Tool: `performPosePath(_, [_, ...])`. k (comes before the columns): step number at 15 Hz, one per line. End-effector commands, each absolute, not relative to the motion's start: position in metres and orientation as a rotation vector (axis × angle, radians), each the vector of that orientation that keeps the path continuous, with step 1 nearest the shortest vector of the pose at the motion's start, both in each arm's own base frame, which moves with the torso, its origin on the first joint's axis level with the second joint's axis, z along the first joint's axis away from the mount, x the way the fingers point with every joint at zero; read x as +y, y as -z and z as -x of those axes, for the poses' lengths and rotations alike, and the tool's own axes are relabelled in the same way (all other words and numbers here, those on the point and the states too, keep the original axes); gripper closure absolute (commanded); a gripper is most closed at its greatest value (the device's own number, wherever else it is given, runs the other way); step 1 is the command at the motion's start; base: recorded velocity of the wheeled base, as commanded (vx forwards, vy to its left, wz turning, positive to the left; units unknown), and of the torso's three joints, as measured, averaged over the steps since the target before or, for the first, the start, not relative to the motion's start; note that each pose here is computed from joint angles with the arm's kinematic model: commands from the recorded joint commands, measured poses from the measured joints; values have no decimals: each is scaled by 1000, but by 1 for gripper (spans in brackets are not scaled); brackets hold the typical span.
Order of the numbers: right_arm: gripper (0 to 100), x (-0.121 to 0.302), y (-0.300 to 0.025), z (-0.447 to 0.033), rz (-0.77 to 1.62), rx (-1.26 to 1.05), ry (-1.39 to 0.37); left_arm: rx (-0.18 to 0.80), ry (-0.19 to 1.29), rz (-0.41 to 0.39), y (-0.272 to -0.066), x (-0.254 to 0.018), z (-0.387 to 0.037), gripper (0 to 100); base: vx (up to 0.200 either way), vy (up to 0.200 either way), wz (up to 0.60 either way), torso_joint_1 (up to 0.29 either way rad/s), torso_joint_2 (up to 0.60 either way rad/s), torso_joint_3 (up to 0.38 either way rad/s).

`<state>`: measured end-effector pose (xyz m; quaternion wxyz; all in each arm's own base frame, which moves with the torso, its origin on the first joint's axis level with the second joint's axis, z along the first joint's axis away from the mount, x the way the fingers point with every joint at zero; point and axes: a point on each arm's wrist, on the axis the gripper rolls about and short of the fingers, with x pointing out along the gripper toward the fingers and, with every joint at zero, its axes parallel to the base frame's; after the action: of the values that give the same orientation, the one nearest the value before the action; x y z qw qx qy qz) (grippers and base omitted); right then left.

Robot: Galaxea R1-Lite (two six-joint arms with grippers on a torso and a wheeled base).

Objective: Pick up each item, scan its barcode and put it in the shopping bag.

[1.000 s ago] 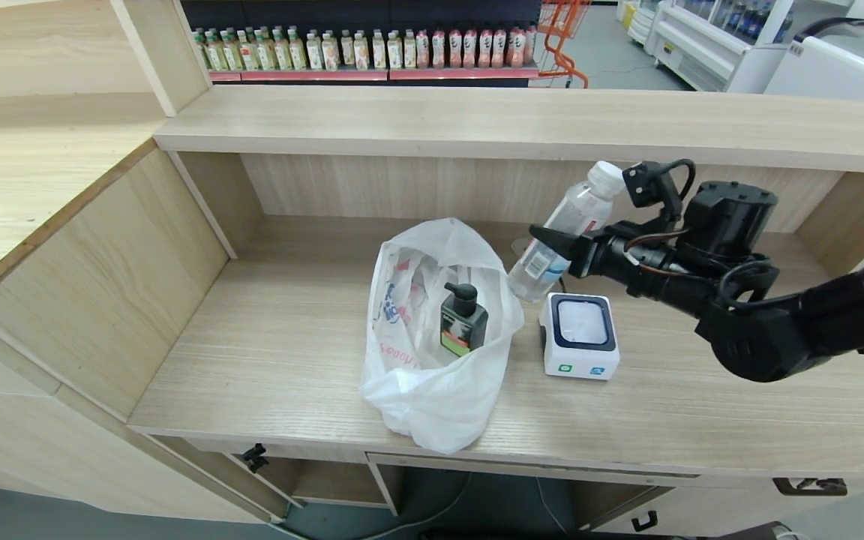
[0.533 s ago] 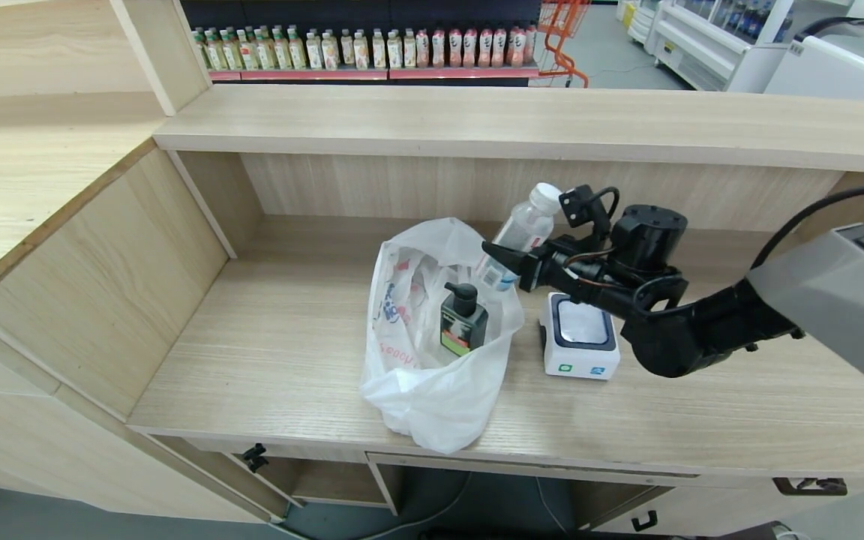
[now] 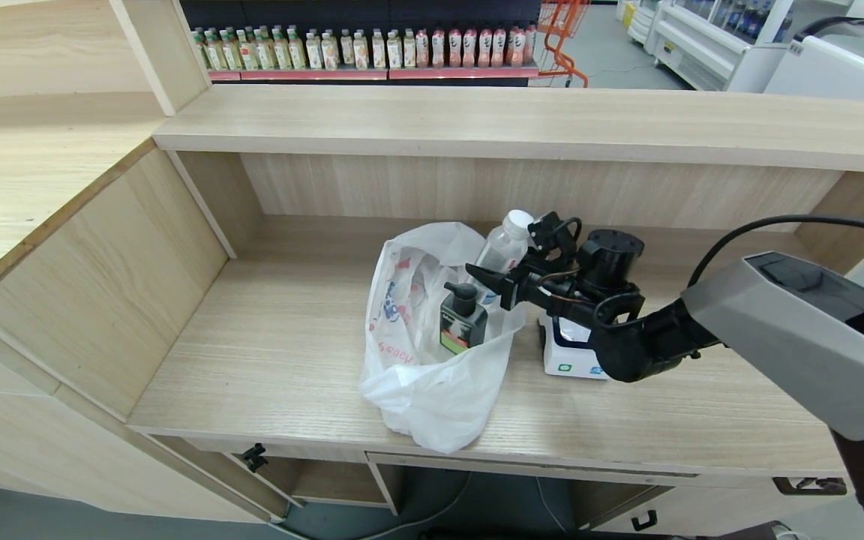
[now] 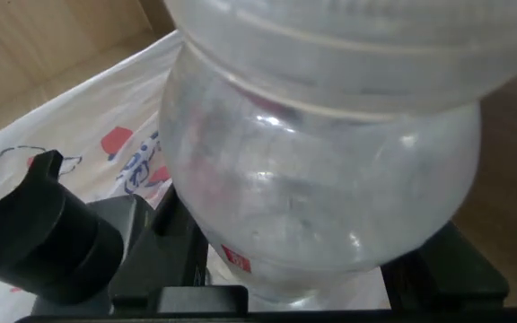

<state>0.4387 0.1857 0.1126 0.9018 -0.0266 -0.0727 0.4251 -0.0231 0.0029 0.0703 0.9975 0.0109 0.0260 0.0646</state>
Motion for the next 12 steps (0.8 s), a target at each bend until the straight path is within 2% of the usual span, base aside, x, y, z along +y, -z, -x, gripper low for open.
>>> performPosePath(1, [100, 188, -102, -443, 58, -142, -882, 52, -130, -22, -70, 3, 23, 0, 0, 0, 0, 0, 0, 0])
performPosePath(3, [100, 184, -103, -446, 81, -159, -888, 52, -130, -22, -70, 3, 23, 0, 0, 0, 0, 0, 0, 0])
performPosePath(4, [0, 181, -105, -446, 86, -164, -898, 52, -130, -22, -70, 3, 23, 0, 0, 0, 0, 0, 0, 0])
performPosePath(5, [0, 180, -107, -446, 83, -165, -905, 52, -130, -22, -70, 3, 23, 0, 0, 0, 0, 0, 0, 0])
performPosePath(10, [0, 163, -171, -422, -68, -199, -920, 52, -130, -22, -70, 3, 23, 0, 0, 0, 0, 0, 0, 0])
performPosePath(12, [0, 159, -182, -407, -113, -175, -934, 52, -130, -22, -70, 3, 23, 0, 0, 0, 0, 0, 0, 0])
